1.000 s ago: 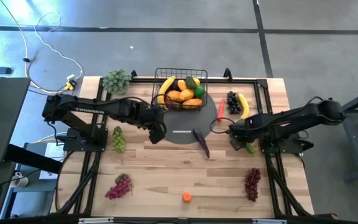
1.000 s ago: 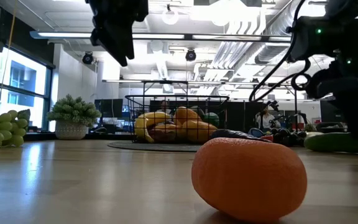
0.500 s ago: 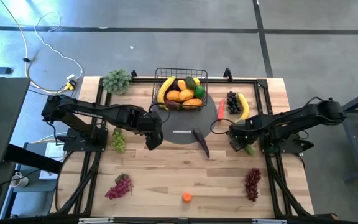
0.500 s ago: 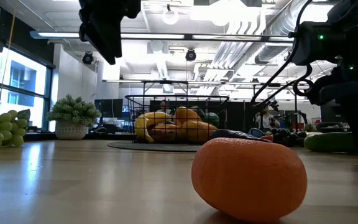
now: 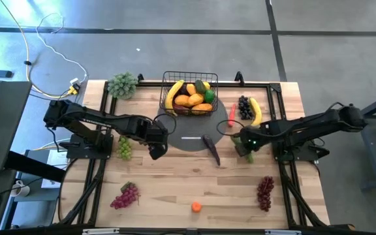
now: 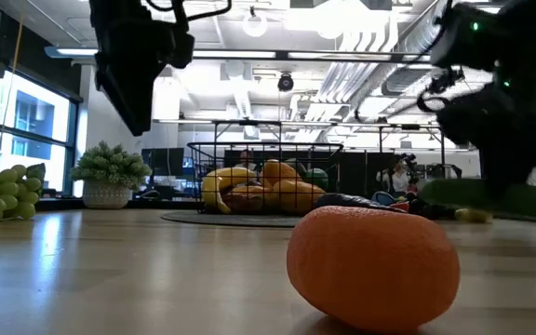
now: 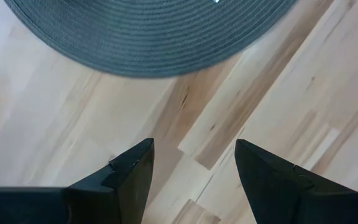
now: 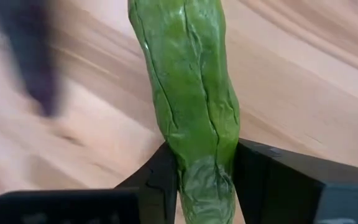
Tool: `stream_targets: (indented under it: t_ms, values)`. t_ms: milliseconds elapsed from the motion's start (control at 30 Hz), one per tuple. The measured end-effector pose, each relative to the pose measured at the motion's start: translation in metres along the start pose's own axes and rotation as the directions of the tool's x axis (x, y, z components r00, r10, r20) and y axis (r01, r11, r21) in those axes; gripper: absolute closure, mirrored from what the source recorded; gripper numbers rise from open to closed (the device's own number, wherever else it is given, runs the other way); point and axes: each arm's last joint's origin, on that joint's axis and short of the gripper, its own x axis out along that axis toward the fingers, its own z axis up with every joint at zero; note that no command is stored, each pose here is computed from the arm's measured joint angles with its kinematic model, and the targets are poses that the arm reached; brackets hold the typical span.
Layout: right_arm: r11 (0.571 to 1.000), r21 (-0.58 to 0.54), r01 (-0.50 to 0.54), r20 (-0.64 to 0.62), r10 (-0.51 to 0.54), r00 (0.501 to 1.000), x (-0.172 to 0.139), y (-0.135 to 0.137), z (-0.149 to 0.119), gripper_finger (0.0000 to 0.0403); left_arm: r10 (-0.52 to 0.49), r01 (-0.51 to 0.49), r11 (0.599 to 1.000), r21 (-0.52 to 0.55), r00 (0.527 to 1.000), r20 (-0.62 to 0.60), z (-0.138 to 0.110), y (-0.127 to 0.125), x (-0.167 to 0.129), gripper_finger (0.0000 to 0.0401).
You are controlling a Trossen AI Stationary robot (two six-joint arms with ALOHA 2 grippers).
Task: Build produce basket
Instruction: Put the cucumber into the black wire basket
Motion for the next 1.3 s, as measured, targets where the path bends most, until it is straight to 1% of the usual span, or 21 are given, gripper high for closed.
stream_targets:
  t_ms: [133, 233, 300, 367, 467, 567, 633, 700, 800, 833, 933, 1033, 1133, 1300]
  values:
    - [0.987, -0.021, -0.16, 0.107, 0.162, 0.981, -0.009, 0.012, 0.006, 0.0314, -0.022, 0.021, 1.0, -0.009, 0.999, -0.029, -0.006, 0.005, 0.006, 0.019]
    - [0.962, -0.042, -0.268, 0.198, 0.271, 0.942, -0.016, 0.022, 0.011, 0.0314, -0.064, 0.064, 0.997, -0.034, 0.998, -0.006, -0.009, 0.01, 0.01, 0.0198]
    - [0.942, -0.062, -0.33, 0.264, 0.335, 0.904, -0.021, 0.028, 0.015, 0.0314, -0.095, 0.094, 0.994, -0.063, 0.996, 0.0, -0.014, 0.016, 0.01, 0.0204]
    - [0.919, -0.088, -0.384, 0.333, 0.391, 0.858, -0.026, 0.034, 0.019, 0.0314, -0.129, 0.131, 0.986, -0.102, 0.991, 0.024, -0.015, 0.023, 0.008, 0.0209]
    - [0.885, -0.137, -0.444, 0.431, 0.457, 0.778, -0.033, 0.041, 0.027, 0.0314, -0.145, 0.149, 0.977, -0.149, 0.989, 0.042, -0.021, 0.035, 0.003, 0.0214]
    - [0.85, -0.195, -0.489, 0.525, 0.512, 0.68, -0.042, 0.047, 0.038, 0.0314, -0.152, 0.162, 0.97, -0.179, 0.986, 0.072, -0.024, 0.046, -0.004, 0.0215]
    - [0.822, -0.236, -0.518, 0.577, 0.548, 0.606, -0.049, 0.05, 0.046, 0.0314, -0.16, 0.179, 0.964, -0.198, 0.981, 0.108, -0.023, 0.052, -0.009, 0.0215]
    - [0.803, -0.274, -0.529, 0.621, 0.568, 0.54, -0.055, 0.051, 0.053, 0.0315, -0.148, 0.174, 0.962, -0.212, 0.98, 0.13, -0.024, 0.059, -0.015, 0.0215]
    - [0.784, -0.328, -0.526, 0.669, 0.586, 0.456, -0.064, 0.05, 0.062, 0.0315, -0.151, 0.184, 0.96, -0.212, 0.975, 0.163, -0.024, 0.068, -0.021, 0.0215]
    - [0.782, -0.338, -0.523, 0.683, 0.586, 0.436, -0.066, 0.05, 0.065, 0.0315, -0.154, 0.188, 0.959, -0.213, 0.974, 0.169, -0.024, 0.07, -0.023, 0.0215]
    - [0.786, -0.348, -0.512, 0.719, 0.574, 0.393, -0.071, 0.046, 0.073, 0.0315, -0.161, 0.2, 0.956, -0.216, 0.969, 0.187, -0.026, 0.078, -0.029, 0.0215]
    - [0.789, -0.358, -0.499, 0.743, 0.564, 0.359, -0.074, 0.043, 0.078, 0.0315, -0.153, 0.197, 0.95, -0.243, 0.97, 0.188, -0.027, 0.086, -0.031, 0.0215]
    - [0.786, -0.383, -0.485, 0.763, 0.565, 0.314, -0.081, 0.043, 0.083, 0.0315, -0.16, 0.205, 0.946, -0.252, 0.969, 0.187, -0.027, 0.092, -0.033, 0.0215]
    - [0.826, -0.41, -0.386, 0.789, 0.534, 0.305, -0.101, 0.051, 0.095, 0.0315, -0.17, 0.209, 0.943, -0.26, 0.971, 0.165, -0.026, 0.101, -0.032, 0.0213]
